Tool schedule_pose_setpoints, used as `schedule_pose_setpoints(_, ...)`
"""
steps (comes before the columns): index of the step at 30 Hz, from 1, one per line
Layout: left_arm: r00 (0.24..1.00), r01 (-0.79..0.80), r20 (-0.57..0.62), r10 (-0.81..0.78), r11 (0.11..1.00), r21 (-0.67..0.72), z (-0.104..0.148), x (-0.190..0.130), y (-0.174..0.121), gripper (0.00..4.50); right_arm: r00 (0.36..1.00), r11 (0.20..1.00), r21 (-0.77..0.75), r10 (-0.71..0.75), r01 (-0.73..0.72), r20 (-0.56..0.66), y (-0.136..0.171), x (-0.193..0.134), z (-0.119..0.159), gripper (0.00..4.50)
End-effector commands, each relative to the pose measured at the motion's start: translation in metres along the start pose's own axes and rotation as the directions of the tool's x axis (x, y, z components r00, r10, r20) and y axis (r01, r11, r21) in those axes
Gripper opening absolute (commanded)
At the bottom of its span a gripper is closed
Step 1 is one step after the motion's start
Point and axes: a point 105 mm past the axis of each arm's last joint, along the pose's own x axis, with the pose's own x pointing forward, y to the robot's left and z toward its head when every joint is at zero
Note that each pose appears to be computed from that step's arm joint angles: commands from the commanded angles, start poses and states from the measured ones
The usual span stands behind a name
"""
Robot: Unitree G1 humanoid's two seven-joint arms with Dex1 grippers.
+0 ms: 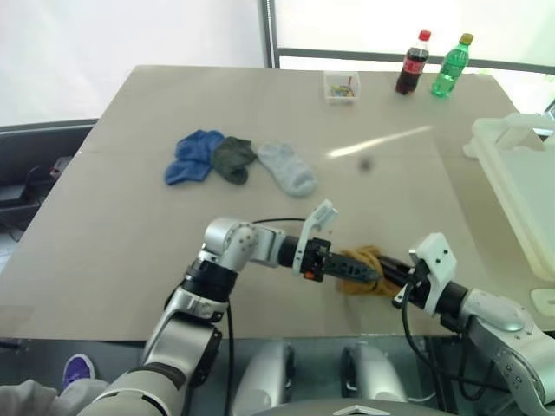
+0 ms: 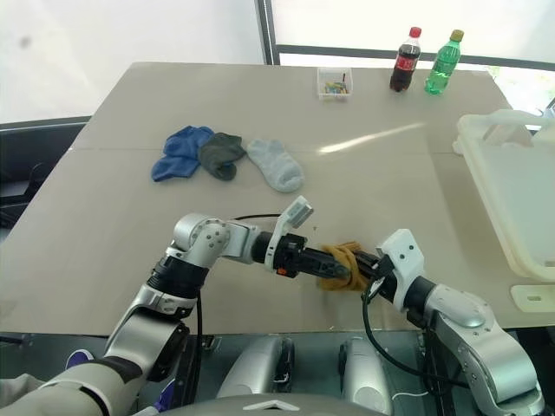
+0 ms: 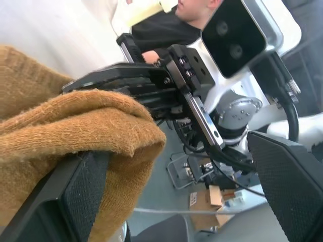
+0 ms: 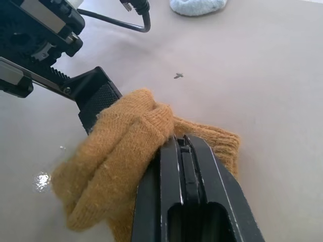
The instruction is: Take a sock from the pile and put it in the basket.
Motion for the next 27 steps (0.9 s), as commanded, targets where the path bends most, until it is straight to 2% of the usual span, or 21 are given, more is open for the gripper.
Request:
schedule_pose_setpoints(1,0.999,0.011,0.046,-0.012,0.999,0.03,0.015,0.008,-0.005,4.5,0.998,0.999,-0.029,-0.043,0.044,0.034,-0.005,-0.002,0.011,0.05)
schedule_pose_setpoints(12,0.974,-0.118,0.189,0.125,0.992,-0.048,0.034,0.028,0.023,4.5,0.978,0.978,-0.039,-0.206,0.207,0.018,-0.026,-0.016,0.005,0.05)
schedule_pose_setpoints(17,0.96,-0.194,0.192,0.206,0.978,-0.08,0.037,0.037,0.039,4.5,0.951,0.95,-0.043,-0.308,0.309,0.037,-0.037,-0.026,0.007,0.05)
schedule_pose_setpoints(21,0.945,-0.268,0.162,0.283,0.958,-0.106,0.035,0.044,0.055,4.5,0.956,0.956,-0.051,-0.287,0.29,0.058,-0.033,-0.032,0.016,0.05)
schedule_pose_setpoints(24,0.948,-0.26,0.159,0.274,0.96,-0.103,0.035,0.043,0.053,4.5,0.966,0.968,-0.047,-0.241,0.246,0.093,-0.027,-0.026,0.026,0.84)
schedule_pose_setpoints(27,0.954,-0.238,0.165,0.251,0.967,-0.094,0.037,0.04,0.049,4.5,0.962,0.965,-0.045,-0.252,0.258,0.102,-0.031,-0.017,0.028,2.28)
